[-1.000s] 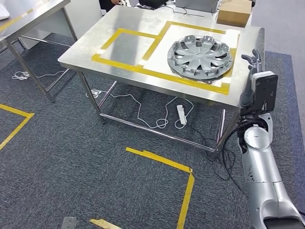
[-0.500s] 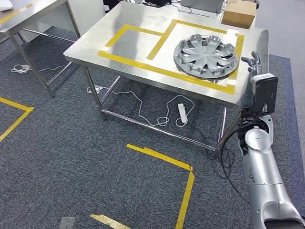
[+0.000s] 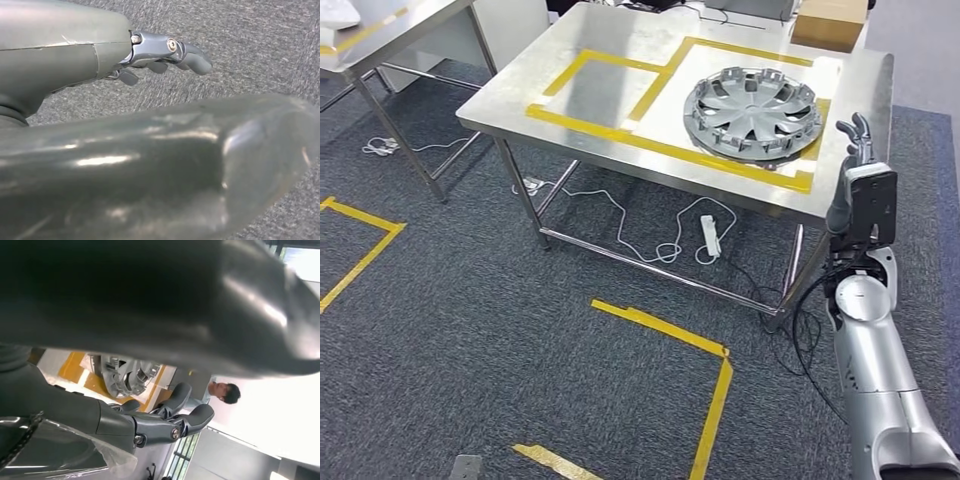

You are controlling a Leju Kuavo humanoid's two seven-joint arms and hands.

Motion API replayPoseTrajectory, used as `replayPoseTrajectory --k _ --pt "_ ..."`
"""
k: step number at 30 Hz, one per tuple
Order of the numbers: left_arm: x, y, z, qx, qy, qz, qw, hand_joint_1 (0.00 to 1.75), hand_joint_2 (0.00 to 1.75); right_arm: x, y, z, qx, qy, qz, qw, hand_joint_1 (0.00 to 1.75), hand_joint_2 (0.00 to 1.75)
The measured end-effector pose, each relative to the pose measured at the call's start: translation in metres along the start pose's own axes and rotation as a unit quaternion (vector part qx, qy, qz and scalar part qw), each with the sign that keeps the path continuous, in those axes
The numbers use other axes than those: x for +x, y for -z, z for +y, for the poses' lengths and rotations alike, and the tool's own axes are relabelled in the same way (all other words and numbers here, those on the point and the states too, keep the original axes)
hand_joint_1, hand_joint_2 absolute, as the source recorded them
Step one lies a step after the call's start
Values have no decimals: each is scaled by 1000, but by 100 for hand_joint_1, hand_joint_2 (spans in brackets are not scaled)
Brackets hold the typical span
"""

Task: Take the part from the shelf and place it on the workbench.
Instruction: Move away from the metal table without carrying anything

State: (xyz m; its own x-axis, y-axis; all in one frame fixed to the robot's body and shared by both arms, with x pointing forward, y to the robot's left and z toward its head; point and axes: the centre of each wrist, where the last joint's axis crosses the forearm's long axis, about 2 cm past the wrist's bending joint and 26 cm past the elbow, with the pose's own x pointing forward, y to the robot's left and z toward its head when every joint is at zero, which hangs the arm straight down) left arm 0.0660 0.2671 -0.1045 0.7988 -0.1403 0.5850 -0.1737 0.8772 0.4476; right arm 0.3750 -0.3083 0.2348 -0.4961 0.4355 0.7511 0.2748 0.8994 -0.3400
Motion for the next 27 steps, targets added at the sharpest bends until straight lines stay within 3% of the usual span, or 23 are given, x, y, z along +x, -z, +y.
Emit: replayPoseTrajectory --k 3,7,27 --pt "-2 -1 0 -1 0 2 1000 0 0 0 0 0 1 -2 0 1000 0 0" --pt "0 0 0 0 0 0 1000 0 0 1 0 0 2 -11 -4 1000 0 175" --pt "0 -1 -1 -3 0 0 1000 0 0 1 0 -3 5 -24 -7 1000 0 175"
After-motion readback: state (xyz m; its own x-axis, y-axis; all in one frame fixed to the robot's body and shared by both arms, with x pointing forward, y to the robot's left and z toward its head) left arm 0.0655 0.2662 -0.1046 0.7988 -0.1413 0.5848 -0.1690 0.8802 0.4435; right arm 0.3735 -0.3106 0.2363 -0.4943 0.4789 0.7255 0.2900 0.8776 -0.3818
